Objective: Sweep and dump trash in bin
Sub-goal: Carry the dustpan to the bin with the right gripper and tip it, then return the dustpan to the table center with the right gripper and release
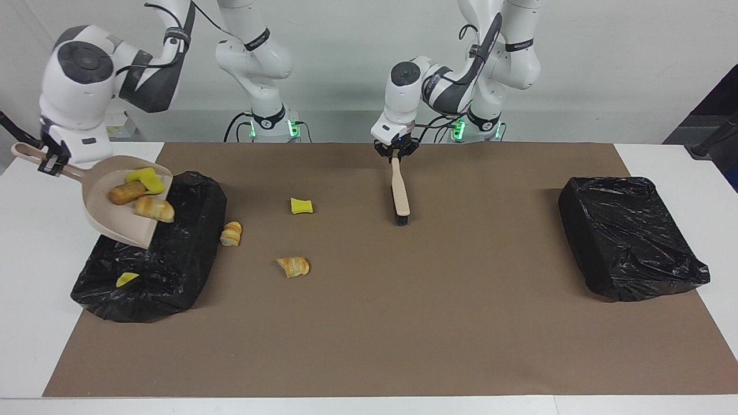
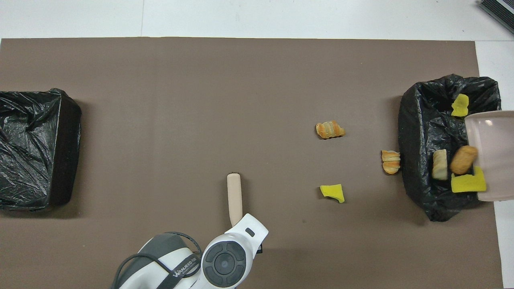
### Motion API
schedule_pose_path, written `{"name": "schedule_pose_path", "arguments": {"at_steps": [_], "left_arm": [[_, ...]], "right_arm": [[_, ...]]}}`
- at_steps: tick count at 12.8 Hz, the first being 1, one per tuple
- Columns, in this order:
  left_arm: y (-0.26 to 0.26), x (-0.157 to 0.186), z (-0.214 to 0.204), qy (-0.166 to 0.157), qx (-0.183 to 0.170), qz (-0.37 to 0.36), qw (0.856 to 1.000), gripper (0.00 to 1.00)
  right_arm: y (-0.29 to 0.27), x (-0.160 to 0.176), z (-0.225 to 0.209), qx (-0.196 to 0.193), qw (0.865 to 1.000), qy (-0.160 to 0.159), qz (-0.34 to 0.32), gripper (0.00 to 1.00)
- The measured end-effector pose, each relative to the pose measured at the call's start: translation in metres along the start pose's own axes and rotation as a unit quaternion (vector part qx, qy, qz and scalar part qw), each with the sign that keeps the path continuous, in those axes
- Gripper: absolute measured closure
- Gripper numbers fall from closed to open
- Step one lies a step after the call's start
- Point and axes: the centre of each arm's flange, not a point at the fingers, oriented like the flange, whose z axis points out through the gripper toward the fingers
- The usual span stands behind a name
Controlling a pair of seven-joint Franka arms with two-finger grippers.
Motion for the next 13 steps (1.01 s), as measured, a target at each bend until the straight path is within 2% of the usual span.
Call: {"name": "schedule_pose_path", "arguments": {"at_steps": [1,3,5,6,8,10,13], "left_arm": [[-0.001,0.001,0.000,0.000,-0.001,-0.003,1.000,0.59],[-0.004,0.006,-0.001,0.000,-0.002,-0.008,1.000,0.36],[-0.012,0.022,-0.009,0.005,-0.009,-0.026,1.000,0.10],[-0.020,0.040,-0.020,0.016,-0.016,-0.041,0.999,0.00],[-0.048,0.085,-0.048,0.043,-0.029,-0.080,0.995,0.00],[-0.090,0.129,-0.076,0.057,-0.039,-0.103,0.992,0.00],[-0.168,0.174,-0.112,0.044,-0.028,-0.088,0.995,0.00]], "right_arm": [[-0.006,-0.013,0.008,0.006,1.000,-0.004,0.010,0.69],[-0.012,-0.029,0.011,0.008,1.000,-0.009,0.021,0.69],[-0.010,-0.029,-0.002,-0.004,1.000,-0.009,0.022,0.69],[-0.007,-0.022,-0.011,-0.010,1.000,0.005,0.025,0.69],[-0.004,-0.003,-0.024,-0.009,0.998,0.052,0.046,0.69],[-0.001,0.015,-0.033,-0.009,0.993,0.104,0.061,0.69],[-0.001,0.041,-0.040,0.011,0.975,0.191,0.108,0.69]]}}
